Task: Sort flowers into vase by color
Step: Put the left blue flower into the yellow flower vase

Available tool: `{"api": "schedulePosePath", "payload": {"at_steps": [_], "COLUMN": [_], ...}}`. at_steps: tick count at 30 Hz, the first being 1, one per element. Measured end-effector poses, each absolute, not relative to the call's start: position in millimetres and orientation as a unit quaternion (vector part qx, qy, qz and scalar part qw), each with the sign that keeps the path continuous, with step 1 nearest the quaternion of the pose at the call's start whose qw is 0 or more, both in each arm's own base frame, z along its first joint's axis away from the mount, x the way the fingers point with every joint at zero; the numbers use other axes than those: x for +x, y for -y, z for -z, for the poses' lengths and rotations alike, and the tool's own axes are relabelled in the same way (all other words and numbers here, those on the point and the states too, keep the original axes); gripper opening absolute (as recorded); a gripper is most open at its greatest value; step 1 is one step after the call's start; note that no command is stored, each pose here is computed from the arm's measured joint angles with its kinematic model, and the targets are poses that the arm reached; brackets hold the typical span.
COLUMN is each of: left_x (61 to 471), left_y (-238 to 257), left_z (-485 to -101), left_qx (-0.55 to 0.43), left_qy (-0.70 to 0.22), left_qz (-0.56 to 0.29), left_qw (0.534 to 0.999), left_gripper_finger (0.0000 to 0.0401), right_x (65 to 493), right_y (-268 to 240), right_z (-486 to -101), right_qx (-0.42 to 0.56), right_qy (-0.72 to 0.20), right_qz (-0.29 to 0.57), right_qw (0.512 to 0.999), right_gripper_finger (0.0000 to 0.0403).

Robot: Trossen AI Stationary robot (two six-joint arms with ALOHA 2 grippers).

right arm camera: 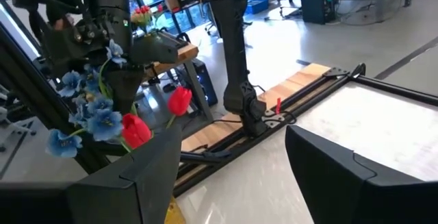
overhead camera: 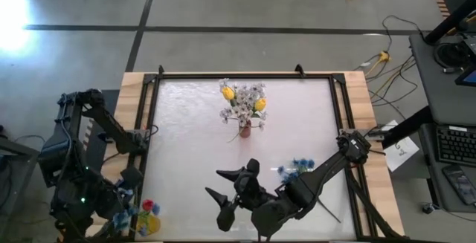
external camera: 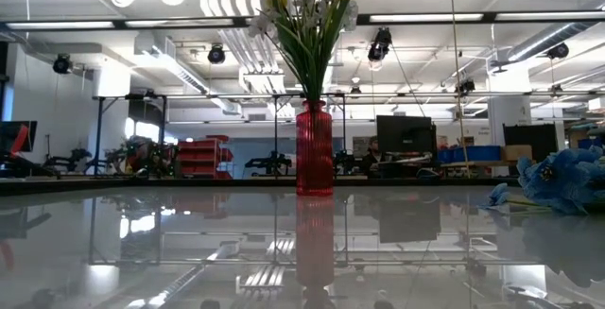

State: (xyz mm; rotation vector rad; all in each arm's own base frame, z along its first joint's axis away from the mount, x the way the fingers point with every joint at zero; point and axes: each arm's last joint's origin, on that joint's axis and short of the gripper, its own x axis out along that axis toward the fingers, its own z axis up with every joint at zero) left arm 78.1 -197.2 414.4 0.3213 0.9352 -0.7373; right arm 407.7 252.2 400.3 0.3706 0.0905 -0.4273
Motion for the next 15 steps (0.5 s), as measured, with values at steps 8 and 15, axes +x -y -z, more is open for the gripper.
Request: {"api": "schedulePosePath", "payload": {"at_steps": [8, 15], "left_x": [73.6, 69.3], "left_y": [179.7, 177.4], "left_z": [-424.8, -433.1], "left_qx": [0.142, 0.112], "left_qy": [-0.418, -0.404], "left_qz": [0.327, 0.348], "left_qw": [0.836, 0.838], "left_gripper_finger": [0.0000, 0.0000], "right_x": [407.6, 407.6], "right_y": [-252.1, -251.9], "right_z": [-400.0, -399.8], "right_qx": [0.182, 0.180], "right_qy": [-0.046, -0.047], "right_qz": [0.211, 0.211], "right_qw": [0.959, 0.959], "right_gripper_finger": [0.0247, 0.0244]}}
